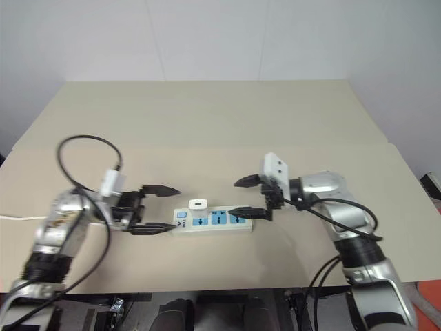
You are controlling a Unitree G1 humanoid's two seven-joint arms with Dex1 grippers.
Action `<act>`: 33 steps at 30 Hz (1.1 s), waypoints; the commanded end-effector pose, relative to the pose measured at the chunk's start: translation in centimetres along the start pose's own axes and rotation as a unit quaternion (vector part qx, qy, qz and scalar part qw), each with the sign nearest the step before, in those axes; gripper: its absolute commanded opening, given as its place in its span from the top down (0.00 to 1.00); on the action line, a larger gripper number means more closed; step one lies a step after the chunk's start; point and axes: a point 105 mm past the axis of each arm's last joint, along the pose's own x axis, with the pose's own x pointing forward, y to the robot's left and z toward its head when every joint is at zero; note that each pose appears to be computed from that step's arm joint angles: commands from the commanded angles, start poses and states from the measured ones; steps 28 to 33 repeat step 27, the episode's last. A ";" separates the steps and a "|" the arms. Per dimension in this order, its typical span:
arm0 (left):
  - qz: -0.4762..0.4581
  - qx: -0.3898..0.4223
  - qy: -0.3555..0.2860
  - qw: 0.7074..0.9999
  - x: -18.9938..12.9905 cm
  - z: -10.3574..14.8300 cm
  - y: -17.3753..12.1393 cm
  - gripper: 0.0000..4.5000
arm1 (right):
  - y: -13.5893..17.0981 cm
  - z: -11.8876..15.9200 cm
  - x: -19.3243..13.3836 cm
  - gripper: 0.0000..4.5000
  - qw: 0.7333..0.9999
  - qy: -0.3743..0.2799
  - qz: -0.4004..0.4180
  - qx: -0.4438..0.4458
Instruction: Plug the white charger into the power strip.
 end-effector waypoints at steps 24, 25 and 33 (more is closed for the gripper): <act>0.077 -0.032 0.106 0.991 -7.9 -0.4 -2.6 0.01 | 2.6 -2.1 -10.8 0.00 0.988 0.147 -0.040 -0.041; 0.078 -0.031 0.107 0.991 -7.9 -0.4 -2.6 0.01 | 2.4 -2.1 -10.6 0.00 0.988 0.145 -0.041 -0.041; 0.082 -0.029 0.108 0.990 -7.9 -0.3 -2.6 0.01 | 2.1 -2.1 -10.1 0.00 0.988 0.140 -0.046 -0.041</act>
